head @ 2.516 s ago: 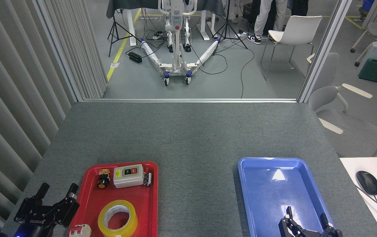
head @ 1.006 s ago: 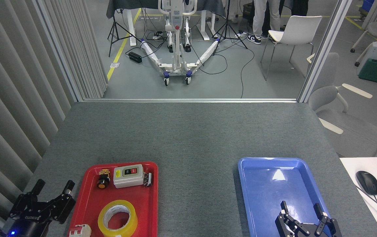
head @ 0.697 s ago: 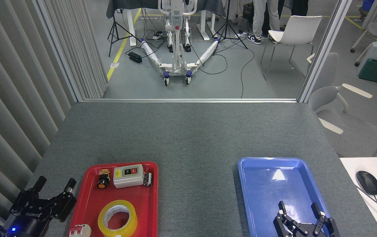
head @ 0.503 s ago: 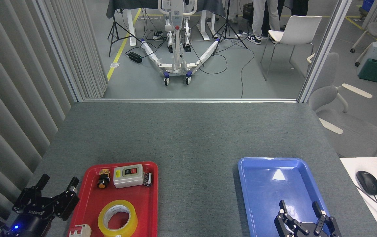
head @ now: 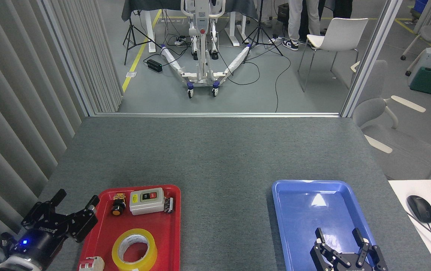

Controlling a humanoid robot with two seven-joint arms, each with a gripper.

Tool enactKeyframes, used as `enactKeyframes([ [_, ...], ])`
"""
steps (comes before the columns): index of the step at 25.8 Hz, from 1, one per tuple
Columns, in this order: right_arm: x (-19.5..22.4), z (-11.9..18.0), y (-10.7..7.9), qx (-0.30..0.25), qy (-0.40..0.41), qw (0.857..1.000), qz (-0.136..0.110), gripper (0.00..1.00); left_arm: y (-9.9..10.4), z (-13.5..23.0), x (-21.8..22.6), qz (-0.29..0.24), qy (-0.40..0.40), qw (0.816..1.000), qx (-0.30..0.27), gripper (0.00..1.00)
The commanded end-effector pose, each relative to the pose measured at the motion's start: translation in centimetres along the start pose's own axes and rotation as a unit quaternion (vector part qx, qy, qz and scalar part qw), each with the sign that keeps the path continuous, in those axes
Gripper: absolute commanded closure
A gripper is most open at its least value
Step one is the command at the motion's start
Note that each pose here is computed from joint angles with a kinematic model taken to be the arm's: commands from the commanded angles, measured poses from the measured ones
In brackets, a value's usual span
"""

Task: Place and move tape with both arms
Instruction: 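Reach the left hand into the yellow tape roll on the red tray and grasp it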

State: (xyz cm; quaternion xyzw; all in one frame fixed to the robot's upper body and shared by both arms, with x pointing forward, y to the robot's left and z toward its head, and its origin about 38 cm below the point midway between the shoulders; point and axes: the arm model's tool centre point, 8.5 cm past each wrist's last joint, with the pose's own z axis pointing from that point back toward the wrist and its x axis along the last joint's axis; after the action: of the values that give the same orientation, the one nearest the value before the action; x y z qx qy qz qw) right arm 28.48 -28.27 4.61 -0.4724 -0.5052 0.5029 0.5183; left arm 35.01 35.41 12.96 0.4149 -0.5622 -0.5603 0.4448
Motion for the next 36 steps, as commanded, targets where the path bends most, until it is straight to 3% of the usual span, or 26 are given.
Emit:
enactKeyframes([
  [1,-0.4,0.0,-0.2,-0.002,0.002,1.000,0.003,0.00,0.9,-1.4,0.5,-0.041,-0.042,0.997,-0.054,0.00],
  [4,-0.9,0.0,-0.5,-0.006,0.011,1.000,0.004,0.00,1.2,-2.7,1.2,-0.064,-0.091,0.987,-0.120,0.00],
  [7,-0.8,0.0,-0.6,-0.008,0.010,1.000,0.003,0.00,1.9,-3.4,1.1,-0.017,-0.099,0.984,-0.148,0.00],
  [10,-1.2,0.0,-0.8,-0.010,0.014,1.000,0.006,0.00,0.5,-3.9,2.2,-0.006,-0.121,0.972,-0.201,0.00],
  [15,-1.2,0.0,-0.9,-0.012,0.016,1.000,0.003,0.00,-2.6,-3.6,2.9,-0.033,-0.129,0.933,-0.335,0.01],
  [20,-2.7,0.0,-1.5,-0.018,0.034,0.999,0.012,0.00,-3.9,-3.9,3.4,0.010,-0.131,0.928,-0.350,0.01],
  [29,-2.9,0.0,-1.5,-0.019,0.036,0.999,0.012,0.00,-7.5,-5.0,4.3,-0.003,-0.128,0.903,-0.409,0.02],
  [36,-2.9,-0.1,-1.6,-0.019,0.037,0.999,0.013,0.00,-8.4,-4.6,3.9,-0.005,-0.122,0.885,-0.449,0.08],
])
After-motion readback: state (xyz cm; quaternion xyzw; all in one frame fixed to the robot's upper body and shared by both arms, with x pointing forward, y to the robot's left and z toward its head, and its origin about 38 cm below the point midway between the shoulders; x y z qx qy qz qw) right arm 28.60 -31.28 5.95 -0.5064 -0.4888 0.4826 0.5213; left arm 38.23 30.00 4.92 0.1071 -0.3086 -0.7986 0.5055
